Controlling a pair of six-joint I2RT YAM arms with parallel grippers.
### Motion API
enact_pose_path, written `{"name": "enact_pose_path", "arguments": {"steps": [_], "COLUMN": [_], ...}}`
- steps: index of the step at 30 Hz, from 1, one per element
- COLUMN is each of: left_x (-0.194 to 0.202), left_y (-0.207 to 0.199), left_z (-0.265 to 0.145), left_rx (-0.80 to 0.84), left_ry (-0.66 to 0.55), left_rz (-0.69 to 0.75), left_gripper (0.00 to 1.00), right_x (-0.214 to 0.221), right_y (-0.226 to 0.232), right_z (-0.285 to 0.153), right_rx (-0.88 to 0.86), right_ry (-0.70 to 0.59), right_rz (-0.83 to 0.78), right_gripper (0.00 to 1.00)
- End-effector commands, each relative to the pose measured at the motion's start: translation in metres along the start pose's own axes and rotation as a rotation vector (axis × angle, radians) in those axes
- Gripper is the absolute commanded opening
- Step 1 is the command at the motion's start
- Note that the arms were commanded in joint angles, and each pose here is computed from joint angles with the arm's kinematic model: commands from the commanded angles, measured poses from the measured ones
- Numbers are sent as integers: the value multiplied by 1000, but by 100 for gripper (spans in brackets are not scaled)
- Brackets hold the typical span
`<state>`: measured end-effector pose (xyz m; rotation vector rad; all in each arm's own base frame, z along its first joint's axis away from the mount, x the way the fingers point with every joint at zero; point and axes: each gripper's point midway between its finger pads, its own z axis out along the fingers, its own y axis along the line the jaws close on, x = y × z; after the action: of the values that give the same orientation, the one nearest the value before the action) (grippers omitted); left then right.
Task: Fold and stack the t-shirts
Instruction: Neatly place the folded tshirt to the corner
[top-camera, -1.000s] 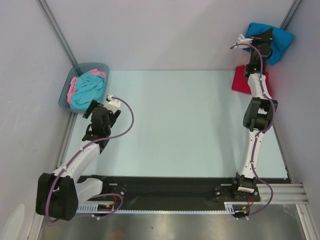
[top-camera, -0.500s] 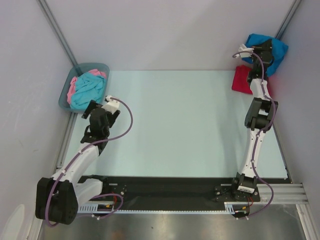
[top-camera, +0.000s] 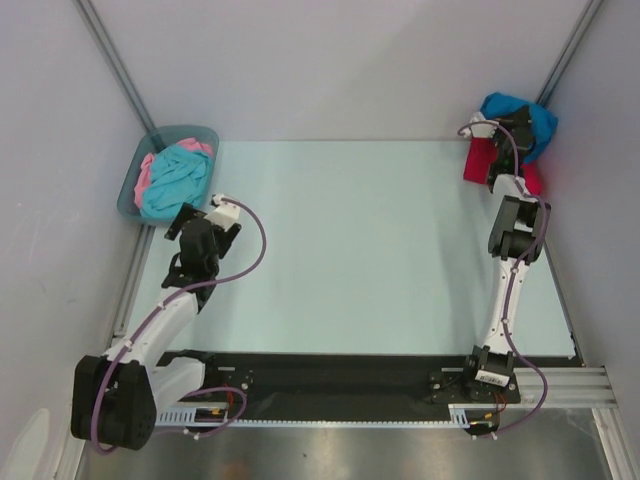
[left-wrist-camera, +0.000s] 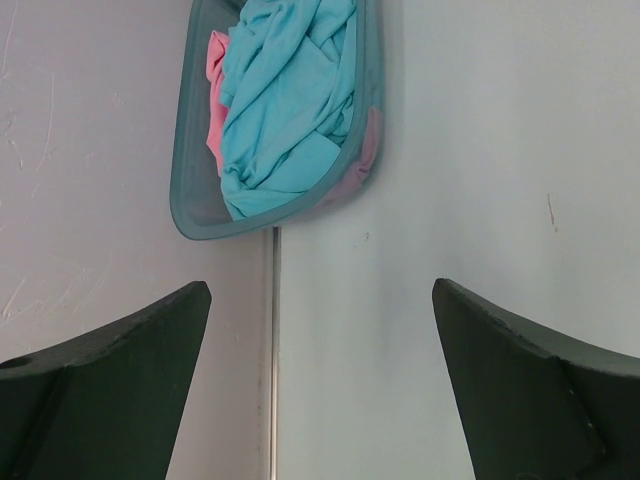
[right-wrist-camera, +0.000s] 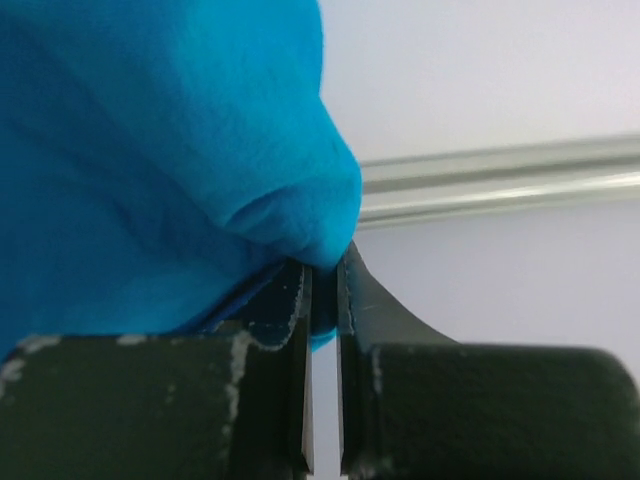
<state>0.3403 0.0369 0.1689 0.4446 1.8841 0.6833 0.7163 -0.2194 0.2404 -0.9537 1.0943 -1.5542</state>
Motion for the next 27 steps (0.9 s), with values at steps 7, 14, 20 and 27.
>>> {"name": "enact_pose_path", "arguments": {"steps": [7, 14, 20, 27], "left_x": [-8, -10, -10, -13], "left_y": [12, 11, 12, 13], "left_z": [-3, -4, -7, -8], "left_rx": [-24, -14, -14, -14], "left_ry": [-42, -45, -52, -60], "left_rz": [-26, -36, -39, -44], "left_gripper": [100, 100, 100, 100], "right_x": [-5, -14, -22, -33], "right_y": [-15, -25, -67, -97], "right_z": [-44, -64, -78, -125], "right_rx": [-423, -593, -701, -908], "right_ry": [7, 5, -20, -56], "right_rz": [201, 256, 295, 290], "right_gripper": [0, 0, 0, 0]}}
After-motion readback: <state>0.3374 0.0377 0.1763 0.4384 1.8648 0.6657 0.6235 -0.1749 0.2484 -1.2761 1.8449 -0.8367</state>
